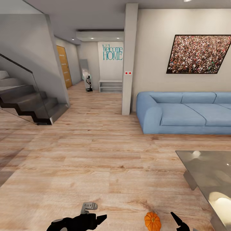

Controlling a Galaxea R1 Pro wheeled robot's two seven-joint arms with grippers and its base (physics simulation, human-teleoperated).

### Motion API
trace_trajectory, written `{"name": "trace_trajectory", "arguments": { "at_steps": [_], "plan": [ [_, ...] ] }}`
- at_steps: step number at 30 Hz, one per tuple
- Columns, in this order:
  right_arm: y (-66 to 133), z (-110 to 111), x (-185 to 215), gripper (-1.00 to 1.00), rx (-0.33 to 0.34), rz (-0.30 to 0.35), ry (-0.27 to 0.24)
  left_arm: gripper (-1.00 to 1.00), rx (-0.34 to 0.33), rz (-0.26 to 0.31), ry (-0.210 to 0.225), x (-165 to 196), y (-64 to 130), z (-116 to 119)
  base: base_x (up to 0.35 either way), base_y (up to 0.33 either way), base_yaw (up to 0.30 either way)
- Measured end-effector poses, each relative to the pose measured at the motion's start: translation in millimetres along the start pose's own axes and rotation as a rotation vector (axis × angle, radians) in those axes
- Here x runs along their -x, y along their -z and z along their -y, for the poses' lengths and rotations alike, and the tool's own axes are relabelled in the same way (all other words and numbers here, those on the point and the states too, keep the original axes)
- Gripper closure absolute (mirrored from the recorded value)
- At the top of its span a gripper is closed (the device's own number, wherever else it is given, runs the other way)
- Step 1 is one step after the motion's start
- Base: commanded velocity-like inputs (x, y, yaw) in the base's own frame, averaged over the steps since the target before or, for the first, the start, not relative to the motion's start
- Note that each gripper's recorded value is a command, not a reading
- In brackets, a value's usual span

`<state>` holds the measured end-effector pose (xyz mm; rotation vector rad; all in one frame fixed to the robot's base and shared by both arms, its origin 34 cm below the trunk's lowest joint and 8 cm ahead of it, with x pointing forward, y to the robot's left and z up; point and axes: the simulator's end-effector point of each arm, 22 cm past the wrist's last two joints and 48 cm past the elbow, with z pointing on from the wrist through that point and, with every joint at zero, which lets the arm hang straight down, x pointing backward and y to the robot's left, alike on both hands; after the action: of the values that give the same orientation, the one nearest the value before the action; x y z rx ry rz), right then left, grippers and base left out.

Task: Place each of the two pumpkins and all three candles from the living room inside a cabinet in the living room (use any cabinet), then make sure every cabinet is closed, and position the cauldron so it is next to a table in the living room.

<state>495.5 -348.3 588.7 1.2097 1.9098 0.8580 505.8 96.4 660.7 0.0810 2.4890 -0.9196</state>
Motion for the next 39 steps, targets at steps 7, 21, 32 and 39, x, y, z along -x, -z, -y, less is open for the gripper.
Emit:
{"name": "trace_trajectory", "arguments": {
  "at_steps": [7,21,32,39],
  "plan": [
    [-5.2,8,-2,-1.00,0.000,0.001,0.001,-1.00,-0.003,0.000,-0.001,-5,-6.3,-5,0.002,-0.001,0.000],
    [-17.2,27,-4,-1.00,-0.001,-0.001,0.015,-1.00,-0.006,-0.001,0.003,-16,-20.9,-19,0.000,0.000,0.000],
    [-26.6,45,-7,-1.00,-0.007,0.003,0.019,-1.00,-0.046,-0.107,0.020,-34,-28.3,-12,0.000,0.000,0.000],
    [-32.5,56,-10,-1.00,-0.008,0.004,0.019,-1.00,-0.027,-0.038,0.113,28,-9.9,-38,0.000,0.000,0.000]
  ]
}}
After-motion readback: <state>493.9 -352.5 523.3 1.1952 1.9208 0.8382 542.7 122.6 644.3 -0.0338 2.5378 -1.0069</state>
